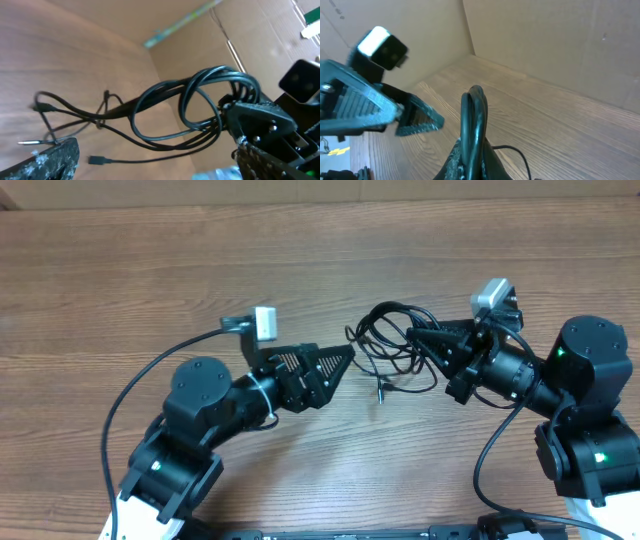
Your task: Untangle cables
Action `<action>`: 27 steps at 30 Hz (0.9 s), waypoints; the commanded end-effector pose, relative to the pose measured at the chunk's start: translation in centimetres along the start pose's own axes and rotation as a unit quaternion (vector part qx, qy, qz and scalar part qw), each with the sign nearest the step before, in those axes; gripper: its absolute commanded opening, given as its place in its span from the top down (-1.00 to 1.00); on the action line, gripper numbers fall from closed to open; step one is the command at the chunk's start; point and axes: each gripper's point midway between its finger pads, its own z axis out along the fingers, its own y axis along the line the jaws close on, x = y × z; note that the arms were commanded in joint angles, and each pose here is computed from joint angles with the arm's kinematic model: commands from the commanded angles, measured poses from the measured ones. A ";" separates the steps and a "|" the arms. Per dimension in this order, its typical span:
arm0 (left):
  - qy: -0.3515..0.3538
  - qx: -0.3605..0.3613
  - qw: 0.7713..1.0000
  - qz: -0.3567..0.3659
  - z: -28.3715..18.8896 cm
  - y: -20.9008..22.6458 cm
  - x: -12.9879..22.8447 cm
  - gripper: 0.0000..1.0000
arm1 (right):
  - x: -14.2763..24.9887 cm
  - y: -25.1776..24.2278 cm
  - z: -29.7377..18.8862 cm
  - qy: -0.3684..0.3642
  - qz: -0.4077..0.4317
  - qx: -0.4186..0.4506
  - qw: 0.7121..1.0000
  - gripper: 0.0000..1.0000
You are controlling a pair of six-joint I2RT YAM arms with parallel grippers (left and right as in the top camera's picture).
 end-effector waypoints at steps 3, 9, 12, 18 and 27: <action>0.058 0.005 0.996 -0.067 2.0 0.6 1.3 -1.00 | -1.8 1.5 -0.8 -0.020 -0.024 -0.017 0.999 0.92; 0.086 0.036 0.993 -0.075 3.3 0.1 1.7 -0.99 | -1.6 1.4 -0.8 -0.016 -0.021 -0.016 1.000 0.92; 0.093 0.038 0.990 -0.099 3.8 -0.2 2.1 -0.99 | -1.6 1.4 -0.7 -0.015 -0.019 -0.016 1.000 0.92; 0.107 0.043 0.987 -0.109 4.1 -0.9 3.2 -1.00 | -1.4 1.2 -0.5 -0.011 -0.015 -0.016 1.000 0.92; 0.058 0.019 0.989 -0.136 5.0 -0.4 2.1 -0.98 | -1.1 1.4 -0.3 -0.006 -0.009 -0.030 1.000 0.92</action>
